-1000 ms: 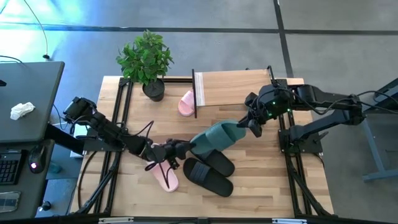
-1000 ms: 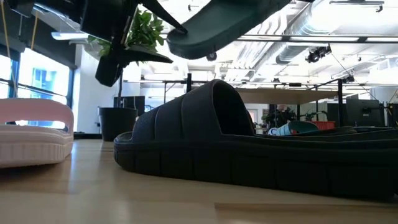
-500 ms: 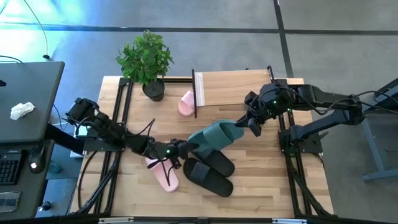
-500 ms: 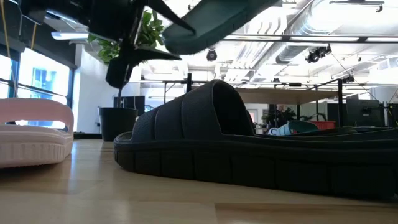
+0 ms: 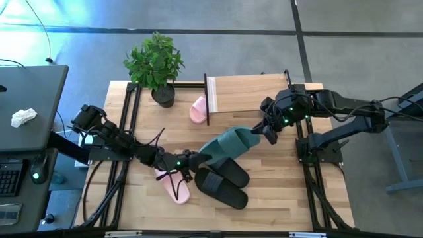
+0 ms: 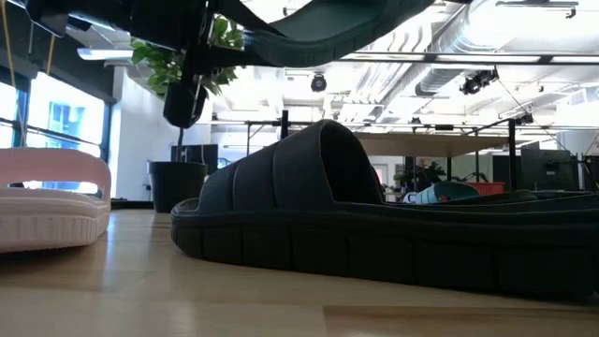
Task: Pick and place slides into the shelf
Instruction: Put the green slide under the shelf
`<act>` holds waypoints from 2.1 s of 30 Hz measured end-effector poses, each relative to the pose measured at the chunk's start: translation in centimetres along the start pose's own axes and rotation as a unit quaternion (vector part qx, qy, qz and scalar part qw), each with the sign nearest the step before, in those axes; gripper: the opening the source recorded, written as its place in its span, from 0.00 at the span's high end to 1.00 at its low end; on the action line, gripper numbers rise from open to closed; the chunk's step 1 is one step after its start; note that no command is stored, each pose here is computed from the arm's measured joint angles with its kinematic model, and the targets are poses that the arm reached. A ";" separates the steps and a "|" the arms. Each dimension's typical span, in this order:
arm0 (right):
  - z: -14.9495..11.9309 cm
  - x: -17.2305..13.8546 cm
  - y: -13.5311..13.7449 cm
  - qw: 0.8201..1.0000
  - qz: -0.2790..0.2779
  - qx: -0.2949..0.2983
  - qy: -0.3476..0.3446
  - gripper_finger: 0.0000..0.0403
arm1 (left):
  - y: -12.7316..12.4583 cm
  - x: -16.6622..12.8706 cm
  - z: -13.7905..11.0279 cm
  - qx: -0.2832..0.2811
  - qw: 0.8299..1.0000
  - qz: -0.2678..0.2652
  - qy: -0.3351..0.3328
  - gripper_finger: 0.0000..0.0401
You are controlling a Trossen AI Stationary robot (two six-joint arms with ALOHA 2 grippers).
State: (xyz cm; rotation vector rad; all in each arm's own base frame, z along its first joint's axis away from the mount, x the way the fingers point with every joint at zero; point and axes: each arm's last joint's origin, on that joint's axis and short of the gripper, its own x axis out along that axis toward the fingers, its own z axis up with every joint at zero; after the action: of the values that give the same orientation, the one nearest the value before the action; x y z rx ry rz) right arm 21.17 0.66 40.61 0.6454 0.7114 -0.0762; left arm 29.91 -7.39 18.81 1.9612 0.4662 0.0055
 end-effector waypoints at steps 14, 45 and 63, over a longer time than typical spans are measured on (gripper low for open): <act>-0.6 -0.2 -1.1 0.992 -0.119 -0.034 -0.010 0.76 | 0.6 -1.2 1.7 -0.051 0.998 0.018 -0.029 0.87; -7.3 -2.0 0.0 0.946 -0.313 -0.027 0.073 0.61 | 8.5 8.9 5.7 -0.450 0.884 -0.097 0.086 0.88; -10.9 -1.0 3.5 0.949 -0.291 -0.106 0.060 0.61 | 4.2 18.5 4.0 -0.509 0.832 -0.123 0.182 0.88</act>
State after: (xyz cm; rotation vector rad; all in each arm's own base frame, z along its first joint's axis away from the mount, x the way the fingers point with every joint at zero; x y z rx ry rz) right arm 15.02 9.57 36.80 0.2176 0.9976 -0.5013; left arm 49.23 -6.41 17.00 0.8253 0.7654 0.3941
